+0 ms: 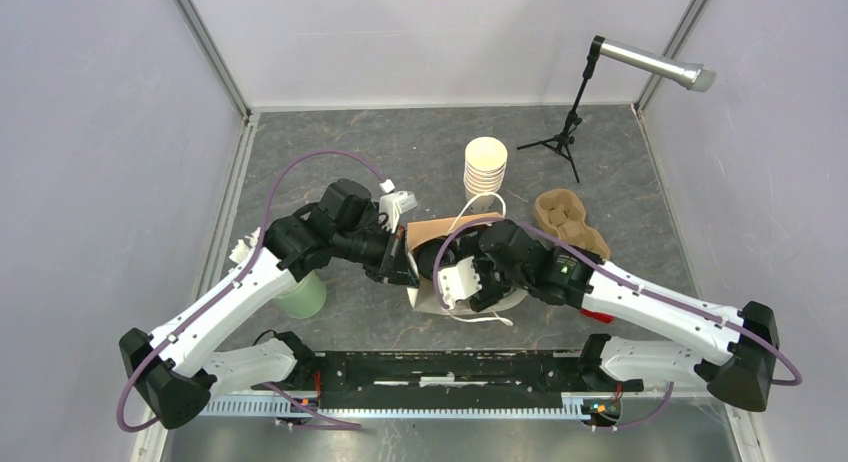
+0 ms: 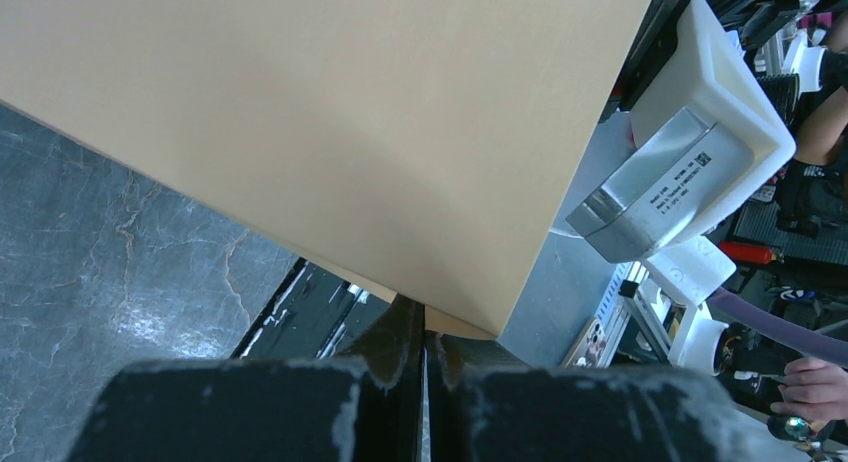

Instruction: Pack the takeout coffee

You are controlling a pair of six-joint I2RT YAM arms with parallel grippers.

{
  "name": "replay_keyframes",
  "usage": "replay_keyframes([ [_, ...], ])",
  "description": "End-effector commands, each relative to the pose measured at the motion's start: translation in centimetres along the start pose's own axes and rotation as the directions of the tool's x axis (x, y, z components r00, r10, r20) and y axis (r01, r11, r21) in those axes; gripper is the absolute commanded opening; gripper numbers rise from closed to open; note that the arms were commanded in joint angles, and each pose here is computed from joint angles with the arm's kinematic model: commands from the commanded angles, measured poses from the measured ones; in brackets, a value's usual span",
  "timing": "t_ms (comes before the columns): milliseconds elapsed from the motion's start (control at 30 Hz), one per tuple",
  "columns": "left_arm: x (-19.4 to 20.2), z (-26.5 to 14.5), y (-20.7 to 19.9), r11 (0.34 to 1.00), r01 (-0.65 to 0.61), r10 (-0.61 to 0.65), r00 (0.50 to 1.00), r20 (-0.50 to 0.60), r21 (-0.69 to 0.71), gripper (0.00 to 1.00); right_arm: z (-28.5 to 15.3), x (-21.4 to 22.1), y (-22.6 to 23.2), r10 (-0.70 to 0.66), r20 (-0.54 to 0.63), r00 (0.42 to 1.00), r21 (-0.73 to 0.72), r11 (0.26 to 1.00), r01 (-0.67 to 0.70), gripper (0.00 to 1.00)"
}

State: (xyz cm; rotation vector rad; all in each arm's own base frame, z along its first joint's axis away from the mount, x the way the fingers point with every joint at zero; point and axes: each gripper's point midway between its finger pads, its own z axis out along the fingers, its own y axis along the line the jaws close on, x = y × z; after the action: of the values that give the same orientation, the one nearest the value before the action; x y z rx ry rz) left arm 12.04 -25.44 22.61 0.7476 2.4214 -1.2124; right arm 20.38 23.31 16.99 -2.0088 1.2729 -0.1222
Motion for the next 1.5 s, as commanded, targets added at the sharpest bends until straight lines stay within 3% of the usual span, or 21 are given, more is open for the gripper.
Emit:
replay_keyframes([
  [0,-1.0,-0.4,-1.1,0.999,-0.017,0.017,1.0,0.018,0.03,0.02,-0.7,-1.4,-1.3,-0.025,0.048,0.999,-0.004,1.0,0.025,0.98],
  [267,-1.0,-0.3,-1.0,0.999,-0.017,0.017,1.0,0.014,0.027,0.02,-1.5,-2.1,-1.9,-0.016,0.07,0.997,-0.003,1.0,0.016,0.98],
  [700,-1.0,-0.2,-0.9,0.999,-0.019,0.019,1.0,0.013,0.026,0.02,-2.6,-2.6,-2.5,0.031,0.098,0.995,0.024,0.999,-0.033,0.87],
  [1033,-1.2,-0.2,-1.0,0.999,-0.027,0.026,1.0,0.009,0.032,0.02,-2.1,-3.5,-2.9,0.05,0.129,0.99,0.02,0.998,-0.053,0.56],
  [1300,-1.2,-0.2,-1.0,0.999,-0.027,0.027,1.0,0.009,0.032,0.02,-1.1,-3.6,-2.8,0.057,0.146,0.988,0.044,0.997,-0.064,0.45],
  [1467,-1.1,-0.2,-0.9,0.999,-0.021,0.021,1.0,0.006,0.03,0.02,-0.9,-3.5,-2.7,0.059,0.145,0.988,0.043,0.997,-0.066,0.33],
])
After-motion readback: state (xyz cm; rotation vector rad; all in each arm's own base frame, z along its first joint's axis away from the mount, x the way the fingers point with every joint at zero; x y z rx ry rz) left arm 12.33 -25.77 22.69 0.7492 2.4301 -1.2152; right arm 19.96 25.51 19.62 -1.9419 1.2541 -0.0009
